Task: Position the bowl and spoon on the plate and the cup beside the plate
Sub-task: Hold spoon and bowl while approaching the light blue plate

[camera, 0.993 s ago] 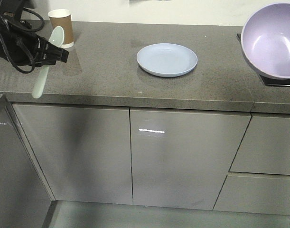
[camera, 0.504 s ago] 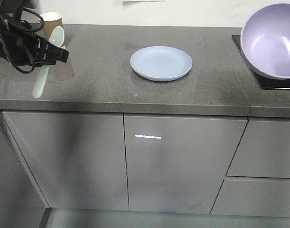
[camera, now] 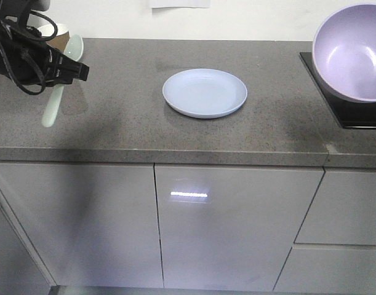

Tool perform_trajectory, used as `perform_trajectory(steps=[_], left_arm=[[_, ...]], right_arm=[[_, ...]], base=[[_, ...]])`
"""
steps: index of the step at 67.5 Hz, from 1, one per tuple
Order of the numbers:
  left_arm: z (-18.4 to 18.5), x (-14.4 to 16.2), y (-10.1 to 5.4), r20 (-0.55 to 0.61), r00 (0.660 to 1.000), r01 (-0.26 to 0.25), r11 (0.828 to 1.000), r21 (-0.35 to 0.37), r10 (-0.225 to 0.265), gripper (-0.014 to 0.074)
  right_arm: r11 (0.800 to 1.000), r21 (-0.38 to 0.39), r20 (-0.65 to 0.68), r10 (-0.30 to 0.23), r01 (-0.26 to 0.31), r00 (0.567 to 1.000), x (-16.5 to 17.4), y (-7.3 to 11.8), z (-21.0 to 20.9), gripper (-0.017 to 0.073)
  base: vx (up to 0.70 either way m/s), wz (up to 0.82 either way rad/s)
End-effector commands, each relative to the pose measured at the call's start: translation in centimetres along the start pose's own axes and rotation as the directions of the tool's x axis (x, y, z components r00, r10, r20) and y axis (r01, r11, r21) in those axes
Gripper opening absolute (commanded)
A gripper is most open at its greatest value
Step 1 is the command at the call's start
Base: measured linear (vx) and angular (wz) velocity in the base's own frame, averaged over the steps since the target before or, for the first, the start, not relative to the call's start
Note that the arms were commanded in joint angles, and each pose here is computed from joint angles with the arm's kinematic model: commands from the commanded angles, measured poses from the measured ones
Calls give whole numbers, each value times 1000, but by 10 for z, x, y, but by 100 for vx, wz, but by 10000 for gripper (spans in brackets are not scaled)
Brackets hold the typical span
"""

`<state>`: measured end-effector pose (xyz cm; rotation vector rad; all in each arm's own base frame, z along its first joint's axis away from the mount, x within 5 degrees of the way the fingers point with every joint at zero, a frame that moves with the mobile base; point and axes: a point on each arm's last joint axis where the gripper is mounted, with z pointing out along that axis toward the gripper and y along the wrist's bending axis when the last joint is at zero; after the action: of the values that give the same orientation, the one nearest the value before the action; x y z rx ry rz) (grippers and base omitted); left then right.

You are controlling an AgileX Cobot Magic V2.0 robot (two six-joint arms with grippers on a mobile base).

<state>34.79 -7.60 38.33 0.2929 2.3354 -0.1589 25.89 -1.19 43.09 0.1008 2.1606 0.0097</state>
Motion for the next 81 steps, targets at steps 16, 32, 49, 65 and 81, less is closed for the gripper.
perform_trajectory(steps=[16, 32, 49, 65, 81], left_arm=[[-23, -13, -3, 121, 993, -1, 1000, 6, 0, -6], [-23, -13, -3, 121, 993, -1, 1000, 6, 0, -6], [-23, -13, -3, 121, 993, -1, 1000, 6, 0, -6], [-23, -13, -3, 121, 993, -1, 1000, 6, 0, -6], [-23, -13, -3, 121, 993, -1, 1000, 6, 0, -6]], right_arm=[[1000, 2, 122, -4, 4, 993, -14, -1, -17, -3], [1000, 2, 122, -4, 4, 993, -14, -1, -17, -3], [1000, 2, 122, -4, 4, 993, -14, -1, -17, -3], [1000, 2, 122, -4, 4, 993, -14, -1, -17, -3], [1000, 2, 123, -4, 4, 992, -14, -1, -17, -3]], base=[[17, 2], [19, 2], [20, 1], [21, 4], [20, 2]])
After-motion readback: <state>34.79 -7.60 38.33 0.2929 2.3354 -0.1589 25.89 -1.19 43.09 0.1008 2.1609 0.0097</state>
